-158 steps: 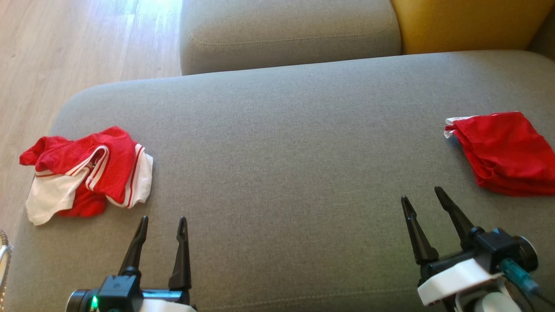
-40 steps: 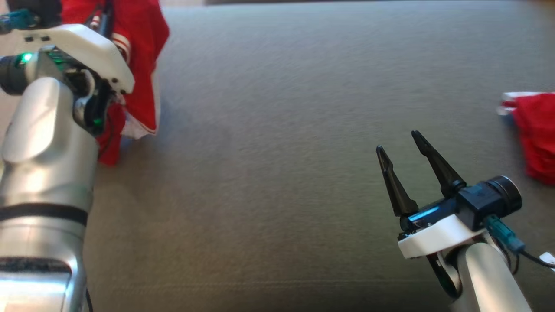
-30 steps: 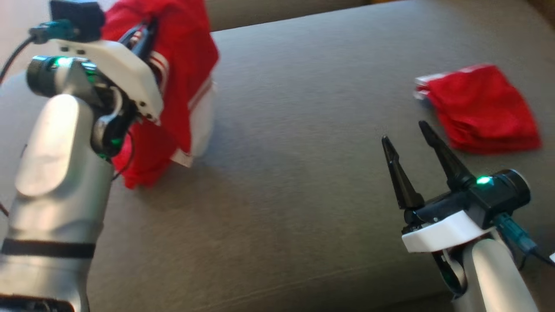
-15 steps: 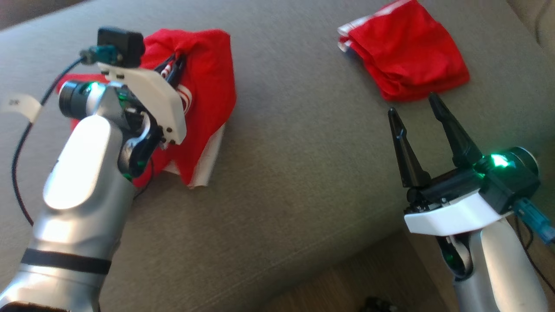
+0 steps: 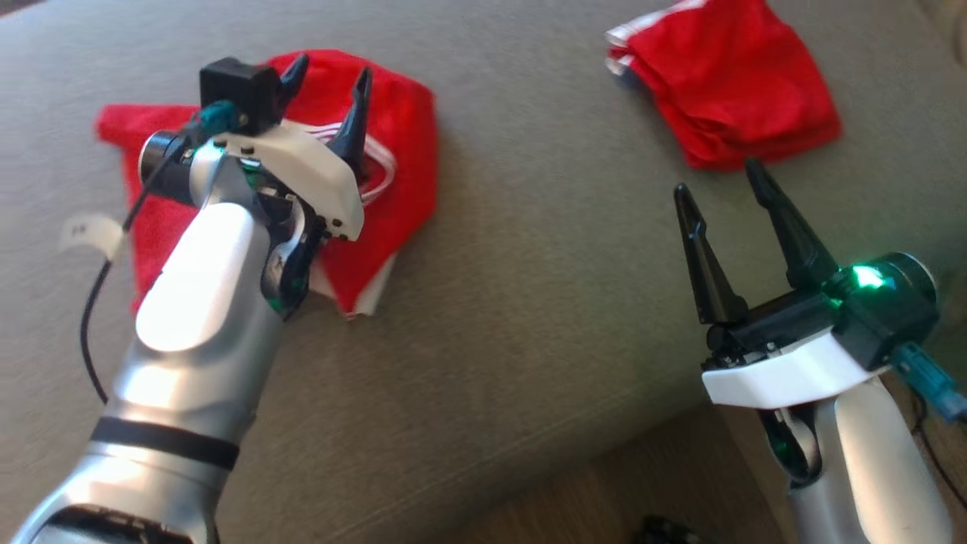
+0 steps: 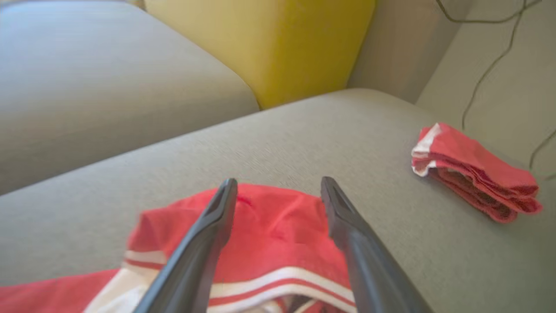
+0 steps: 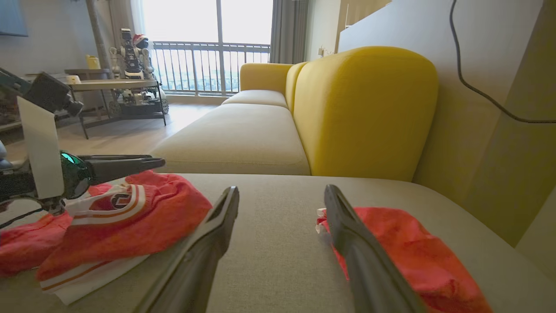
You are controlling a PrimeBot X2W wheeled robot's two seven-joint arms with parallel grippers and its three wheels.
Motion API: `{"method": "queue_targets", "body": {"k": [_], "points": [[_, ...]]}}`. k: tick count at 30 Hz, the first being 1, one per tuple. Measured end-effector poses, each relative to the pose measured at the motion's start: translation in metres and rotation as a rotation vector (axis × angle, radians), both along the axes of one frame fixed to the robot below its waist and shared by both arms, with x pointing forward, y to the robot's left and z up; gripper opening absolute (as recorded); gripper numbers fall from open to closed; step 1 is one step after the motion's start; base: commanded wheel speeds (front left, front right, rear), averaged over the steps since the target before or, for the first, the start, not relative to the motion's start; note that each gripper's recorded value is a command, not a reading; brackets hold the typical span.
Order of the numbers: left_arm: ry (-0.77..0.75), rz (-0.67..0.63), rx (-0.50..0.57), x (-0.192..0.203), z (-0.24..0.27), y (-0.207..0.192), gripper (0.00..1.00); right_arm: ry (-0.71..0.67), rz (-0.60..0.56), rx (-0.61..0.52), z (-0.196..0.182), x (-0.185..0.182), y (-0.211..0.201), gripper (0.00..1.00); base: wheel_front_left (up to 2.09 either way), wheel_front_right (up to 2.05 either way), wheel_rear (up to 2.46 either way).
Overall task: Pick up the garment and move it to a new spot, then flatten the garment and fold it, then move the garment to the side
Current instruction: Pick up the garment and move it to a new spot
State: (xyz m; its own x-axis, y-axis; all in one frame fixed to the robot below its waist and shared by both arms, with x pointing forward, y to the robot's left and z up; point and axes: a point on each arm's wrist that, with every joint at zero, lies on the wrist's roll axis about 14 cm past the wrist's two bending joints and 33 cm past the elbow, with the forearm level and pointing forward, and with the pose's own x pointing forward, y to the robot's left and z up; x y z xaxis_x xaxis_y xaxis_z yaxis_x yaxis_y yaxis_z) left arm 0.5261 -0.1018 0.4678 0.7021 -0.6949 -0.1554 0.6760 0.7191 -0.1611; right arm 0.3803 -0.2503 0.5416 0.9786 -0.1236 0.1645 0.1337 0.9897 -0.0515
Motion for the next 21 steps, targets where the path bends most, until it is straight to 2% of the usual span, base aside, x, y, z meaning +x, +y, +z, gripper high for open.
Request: {"method": "queue_targets", "body": {"k": [5, 14, 21], "points": [[-0.108, 0.11, -0.061, -0.009, 0.025, 0.036, 1.0, -0.009, 0.08, 0.019, -0.001, 0.012, 0.026, 1.0, 0.0, 0.0, 0.0], [-0.131, 0.344, -0.049, -0.07, 0.014, 0.123, 1.0, 0.02, 0.253, 0.071, -0.016, 0.021, 0.085, 1.0, 0.0, 0.0, 0.0], [-0.186, 0.52, -0.12, -0.115, 0.04, 0.175, 1.0, -0.013, 0.341, 0.083, -0.005, 0.025, 0.116, 1.0, 0.0, 0.0, 0.0]]}}
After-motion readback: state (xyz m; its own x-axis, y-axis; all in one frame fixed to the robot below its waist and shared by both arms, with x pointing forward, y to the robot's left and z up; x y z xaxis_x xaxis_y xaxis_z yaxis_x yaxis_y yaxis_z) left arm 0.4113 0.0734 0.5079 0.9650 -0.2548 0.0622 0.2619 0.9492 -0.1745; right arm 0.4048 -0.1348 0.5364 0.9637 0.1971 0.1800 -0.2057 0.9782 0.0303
